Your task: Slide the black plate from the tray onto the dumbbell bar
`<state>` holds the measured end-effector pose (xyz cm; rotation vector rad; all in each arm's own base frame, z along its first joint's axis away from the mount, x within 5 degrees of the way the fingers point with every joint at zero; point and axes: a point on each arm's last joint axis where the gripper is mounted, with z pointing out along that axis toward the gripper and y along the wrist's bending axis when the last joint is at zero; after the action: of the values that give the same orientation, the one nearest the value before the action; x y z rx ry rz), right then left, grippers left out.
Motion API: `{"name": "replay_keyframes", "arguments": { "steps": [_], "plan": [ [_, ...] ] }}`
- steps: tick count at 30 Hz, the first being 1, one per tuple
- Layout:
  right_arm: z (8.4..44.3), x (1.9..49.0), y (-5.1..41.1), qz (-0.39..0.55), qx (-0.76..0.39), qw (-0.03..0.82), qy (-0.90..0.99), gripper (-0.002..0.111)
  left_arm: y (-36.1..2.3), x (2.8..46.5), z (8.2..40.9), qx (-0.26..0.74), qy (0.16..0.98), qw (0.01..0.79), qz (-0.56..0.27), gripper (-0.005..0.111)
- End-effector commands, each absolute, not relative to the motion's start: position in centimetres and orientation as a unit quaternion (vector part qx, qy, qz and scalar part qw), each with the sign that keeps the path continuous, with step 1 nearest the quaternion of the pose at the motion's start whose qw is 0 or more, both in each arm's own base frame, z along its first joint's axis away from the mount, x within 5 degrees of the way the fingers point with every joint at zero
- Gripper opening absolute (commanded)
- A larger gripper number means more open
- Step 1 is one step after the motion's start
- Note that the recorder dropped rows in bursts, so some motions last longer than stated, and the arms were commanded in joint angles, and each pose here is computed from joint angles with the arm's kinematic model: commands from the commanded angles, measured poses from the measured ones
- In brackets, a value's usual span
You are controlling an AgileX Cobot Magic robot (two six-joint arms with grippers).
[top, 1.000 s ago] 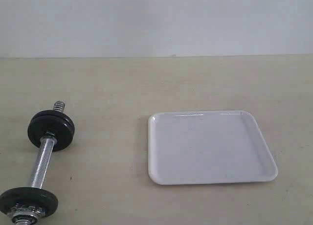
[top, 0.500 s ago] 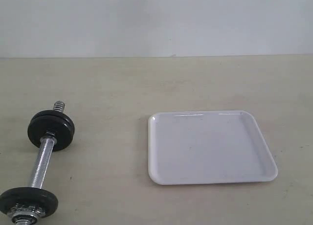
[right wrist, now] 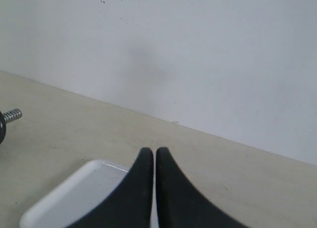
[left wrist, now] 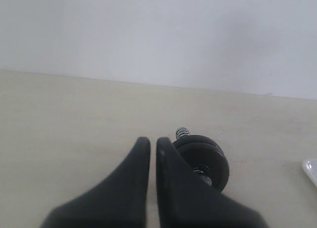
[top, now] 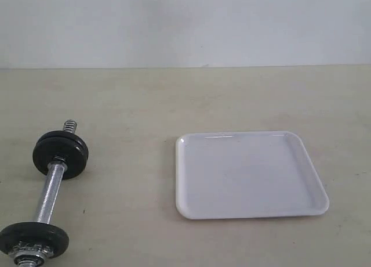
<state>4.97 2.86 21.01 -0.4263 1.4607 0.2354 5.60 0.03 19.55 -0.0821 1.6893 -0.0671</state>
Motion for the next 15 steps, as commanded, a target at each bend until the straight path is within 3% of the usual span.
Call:
{"name": "replay_keyframes", "arguments": {
  "steps": [1, 15],
  "plan": [
    [21.03, 4.92, 2.93, 0.106, -0.198, 0.718, 0.659, 0.000, 0.05, 5.59, 19.52, -0.036, 0.744, 0.666, -0.027, 0.004],
    [21.03, 4.92, 2.93, 0.115, -0.190, 0.717, 0.661, 0.000, 0.05, 5.59, 19.52, -0.036, 0.744, 0.666, -0.027, 0.004]
  ]
}}
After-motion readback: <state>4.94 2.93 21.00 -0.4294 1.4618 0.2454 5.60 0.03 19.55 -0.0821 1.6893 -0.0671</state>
